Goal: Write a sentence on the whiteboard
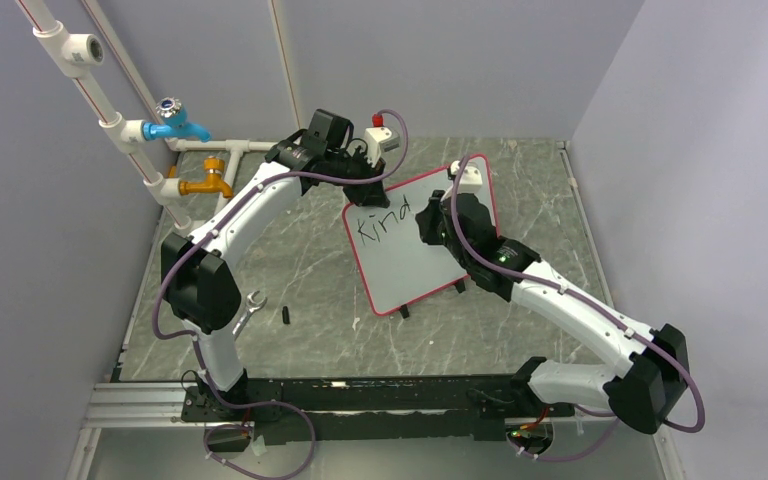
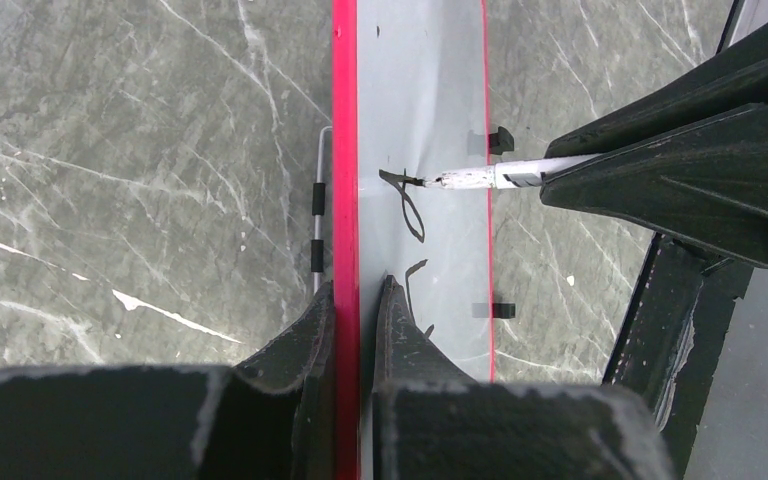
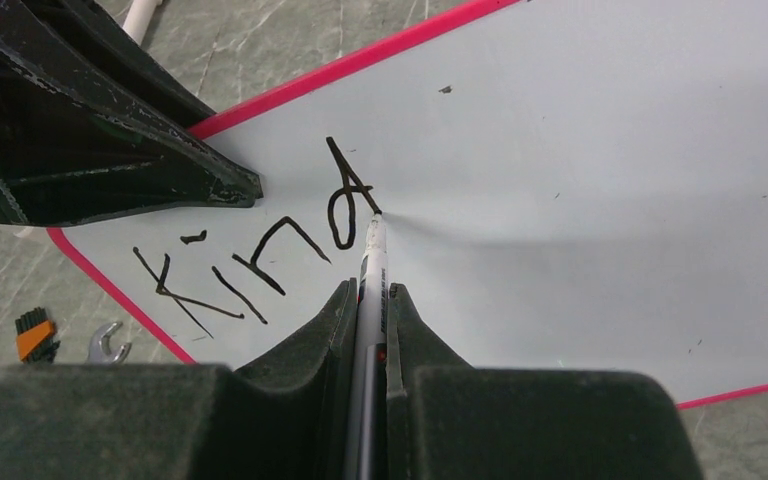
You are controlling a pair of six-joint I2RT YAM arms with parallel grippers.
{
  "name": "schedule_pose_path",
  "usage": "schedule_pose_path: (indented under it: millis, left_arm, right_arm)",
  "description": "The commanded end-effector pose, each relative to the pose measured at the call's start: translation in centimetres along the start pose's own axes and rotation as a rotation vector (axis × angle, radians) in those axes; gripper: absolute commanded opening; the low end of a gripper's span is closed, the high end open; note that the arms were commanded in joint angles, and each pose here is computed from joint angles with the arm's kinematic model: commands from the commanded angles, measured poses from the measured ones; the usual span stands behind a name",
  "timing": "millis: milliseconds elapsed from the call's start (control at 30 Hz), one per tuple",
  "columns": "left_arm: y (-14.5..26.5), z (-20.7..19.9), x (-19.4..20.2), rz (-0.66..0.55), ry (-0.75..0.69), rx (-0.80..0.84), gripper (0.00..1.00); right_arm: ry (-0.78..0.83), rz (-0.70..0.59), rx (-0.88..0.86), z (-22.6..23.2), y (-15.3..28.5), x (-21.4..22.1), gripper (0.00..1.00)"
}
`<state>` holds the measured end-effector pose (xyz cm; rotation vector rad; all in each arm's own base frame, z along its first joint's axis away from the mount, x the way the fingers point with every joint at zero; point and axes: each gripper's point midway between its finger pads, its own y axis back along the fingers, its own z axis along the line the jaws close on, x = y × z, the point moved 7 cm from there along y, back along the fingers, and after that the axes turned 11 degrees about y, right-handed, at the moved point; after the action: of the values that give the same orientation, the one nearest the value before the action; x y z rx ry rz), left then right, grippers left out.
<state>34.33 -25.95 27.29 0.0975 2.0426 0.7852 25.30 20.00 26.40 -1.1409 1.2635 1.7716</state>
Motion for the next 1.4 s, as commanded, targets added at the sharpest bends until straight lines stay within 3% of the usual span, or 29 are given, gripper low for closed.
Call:
schedule_pose_path:
  millis: [0, 733, 1367]
  left_arm:
    - [-1.2, 2.4, 3.7, 0.188, -0.056, -0.161, 0.0]
    - [-0.9, 2.3, 3.9, 0.206, -0.067, -0.169, 0.0]
    - [-0.1, 2.9, 4.6, 0.223, -0.089, -0.218, 0.0]
  right_arm:
    - [-0.012, -0.013, 0.015, -0.4, 0.5, -0.1, 0.0]
    - [0.004, -0.143, 0.043, -2.4, 5.4, -3.3, 0.0]
    - [0.044, -0.126, -0.034, -1.3, 4.0, -2.4, 0.0]
